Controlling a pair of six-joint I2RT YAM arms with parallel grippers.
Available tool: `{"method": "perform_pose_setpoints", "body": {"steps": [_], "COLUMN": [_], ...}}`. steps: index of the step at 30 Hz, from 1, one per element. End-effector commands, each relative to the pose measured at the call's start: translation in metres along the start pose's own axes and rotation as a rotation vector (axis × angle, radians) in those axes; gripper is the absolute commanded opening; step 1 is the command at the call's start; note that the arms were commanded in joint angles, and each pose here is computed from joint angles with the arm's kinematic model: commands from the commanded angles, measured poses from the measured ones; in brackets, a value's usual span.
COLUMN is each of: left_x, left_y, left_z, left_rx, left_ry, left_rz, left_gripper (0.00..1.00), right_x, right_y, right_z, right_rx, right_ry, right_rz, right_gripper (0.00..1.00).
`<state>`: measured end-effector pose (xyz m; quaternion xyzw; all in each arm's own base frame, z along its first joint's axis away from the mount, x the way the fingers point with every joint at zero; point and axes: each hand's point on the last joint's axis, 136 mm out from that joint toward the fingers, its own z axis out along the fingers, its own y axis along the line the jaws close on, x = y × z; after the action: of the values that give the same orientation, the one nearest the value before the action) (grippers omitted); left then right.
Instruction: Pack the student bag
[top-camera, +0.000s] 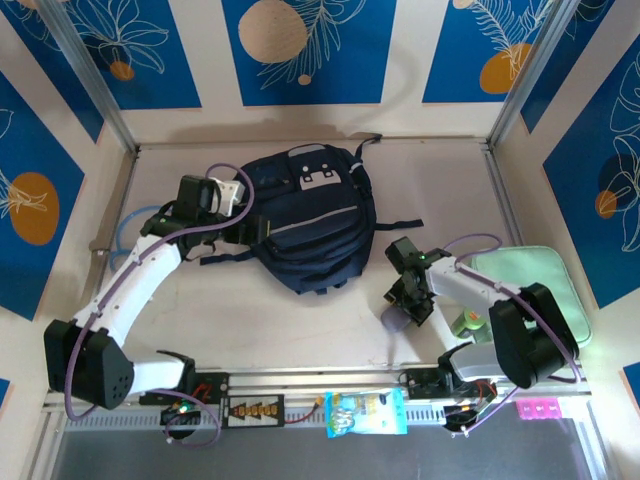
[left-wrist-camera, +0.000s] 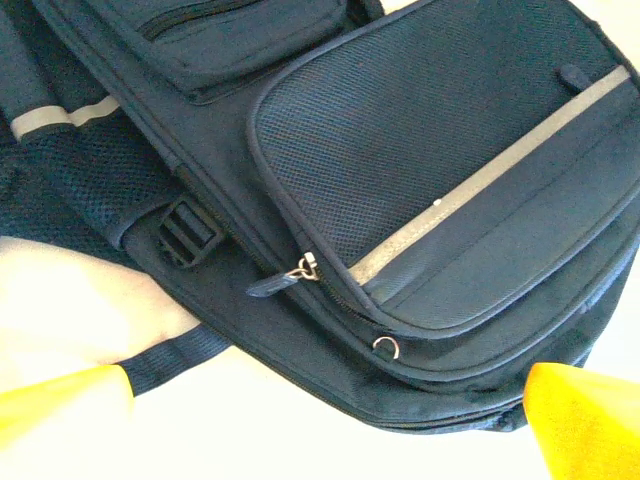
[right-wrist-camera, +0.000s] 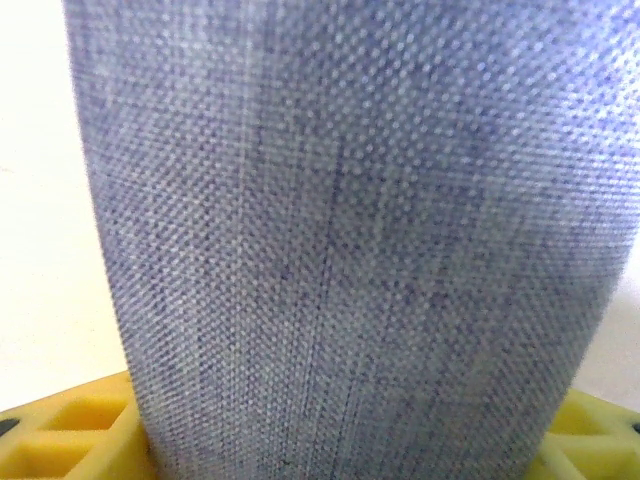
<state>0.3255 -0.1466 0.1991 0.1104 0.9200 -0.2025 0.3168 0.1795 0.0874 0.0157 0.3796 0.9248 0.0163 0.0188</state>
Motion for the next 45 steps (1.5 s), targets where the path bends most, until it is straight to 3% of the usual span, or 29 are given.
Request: {"method": "perform_pose_setpoints", "body": {"steps": [1, 6, 11, 16, 22, 26, 31, 41, 45], "left_x": [-0.014, -0.019, -0.013, -0.003, 0.008, 0.013, 0.014, 0.024, 0.020], "left_y": [-0.024, -0.058, -0.092, -0.103, -0.111, -0.113, -0.115, -0.115, -0.098], "left_z": [-0.003, 0.010, 0.035, 0.064, 0.080, 0.090, 0.099, 0.114, 0.124], "left_rx": [0.096, 0.154, 0.121, 0.053, 0.105, 0.105, 0.121, 0.127, 0.032], "left_ry": [-0.027, -0.007, 0.081, 0.211, 0.387, 0.408, 0.446, 0.491, 0.504], "left_rz": [0.014, 0.127, 0.403, 0.631, 0.696, 0.768, 0.795, 0.851, 0.873], "left_gripper": [1.00, 1.00, 1.00, 0.90, 0.77, 0.77, 0.50, 0.53, 0.48], "right_x": [-0.004, -0.010, -0.015, -0.021, -0.025, -0.026, -0.028, -0.028, -0.027], "right_y": [0.010, 0.021, 0.030, 0.032, 0.036, 0.039, 0.041, 0.043, 0.045], "right_z": [-0.009, -0.025, -0.042, -0.053, -0.065, -0.069, -0.070, -0.071, -0.073], "right_rx": [-0.064, -0.156, -0.241, -0.308, -0.394, -0.422, -0.436, -0.447, -0.462], "right_ry": [-0.039, -0.089, -0.124, -0.133, -0.119, -0.119, -0.116, -0.111, -0.096], "right_rz": [-0.051, -0.097, -0.130, -0.122, -0.117, -0.127, -0.119, -0.114, -0.107], "right_gripper": [0.56, 0.56, 0.56, 0.56, 0.58, 0.58, 0.58, 0.58, 0.59]}}
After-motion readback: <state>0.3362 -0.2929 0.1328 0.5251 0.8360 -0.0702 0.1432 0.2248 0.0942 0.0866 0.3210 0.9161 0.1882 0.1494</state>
